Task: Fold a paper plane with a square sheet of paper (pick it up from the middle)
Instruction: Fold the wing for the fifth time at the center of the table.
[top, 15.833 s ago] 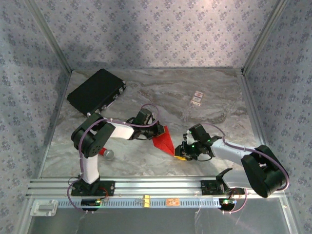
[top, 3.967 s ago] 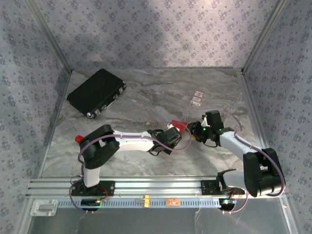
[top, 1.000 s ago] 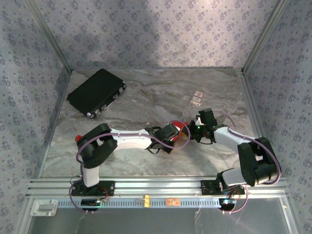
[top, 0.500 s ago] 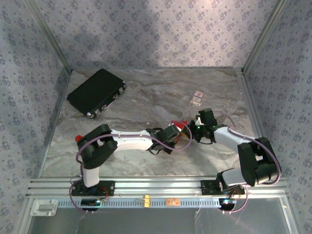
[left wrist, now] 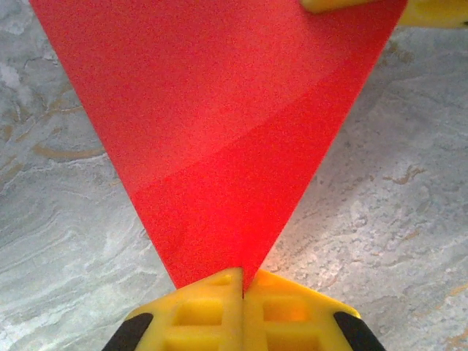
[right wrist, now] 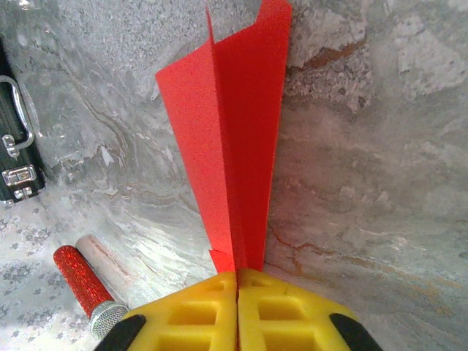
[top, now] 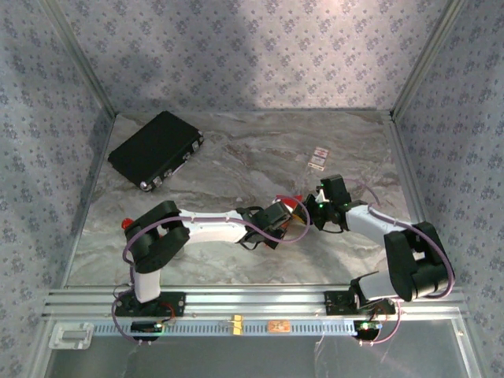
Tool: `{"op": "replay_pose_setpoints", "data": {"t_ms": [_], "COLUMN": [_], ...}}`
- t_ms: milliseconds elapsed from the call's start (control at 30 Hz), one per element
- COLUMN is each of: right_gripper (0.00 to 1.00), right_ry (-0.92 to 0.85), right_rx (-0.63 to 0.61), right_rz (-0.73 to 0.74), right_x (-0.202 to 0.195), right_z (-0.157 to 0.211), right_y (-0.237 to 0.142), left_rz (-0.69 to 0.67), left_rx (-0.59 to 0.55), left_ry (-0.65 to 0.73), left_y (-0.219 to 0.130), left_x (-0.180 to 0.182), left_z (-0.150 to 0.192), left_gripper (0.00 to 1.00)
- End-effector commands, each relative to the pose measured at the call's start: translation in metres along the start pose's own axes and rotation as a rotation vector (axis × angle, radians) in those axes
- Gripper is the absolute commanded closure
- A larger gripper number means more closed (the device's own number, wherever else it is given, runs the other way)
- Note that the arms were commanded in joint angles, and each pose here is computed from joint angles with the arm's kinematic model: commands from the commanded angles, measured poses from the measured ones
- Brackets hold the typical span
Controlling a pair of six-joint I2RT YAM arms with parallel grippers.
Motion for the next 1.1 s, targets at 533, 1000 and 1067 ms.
{"op": "replay_pose_setpoints", "data": {"t_ms": [533,1000,1067], "right_gripper": [0.64,0.70,0.70], "right_ry": [-0.060,-0.436,-0.445], "right_rx": [-0.079,-0.277,-0.238], "right_rz": [0.031,-0.018,-0.037], "right_x": [-0.007,0.016,0.018], "right_z": [-0.006,-0.007,-0.003], "right_y": [-0.031,-0.050,-0.049], "left_rz": [0.161,0.408,0.440], "left_rx": [0.059,0.116,0.127], "left_ry": [-0.145,-0.280,-0.294], "left_y": [0.006,0.015,0.016], "left_x": [0.002,-0.003,-0.005], "left_z": [0.007,0.007,0.007], "left_gripper": [0.99,1.00,1.00]}}
Point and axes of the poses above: each hand's point on the last joint's axis, 136 mm out from that joint toward the fingers, its own y axis out along the fingers, its own x axis along the line the jaws close on, z = x × y, the point moved 2 cm from there along -y, back along the fingers, and after that the axes turned 9 degrees about -y, right-handed, at the moved point
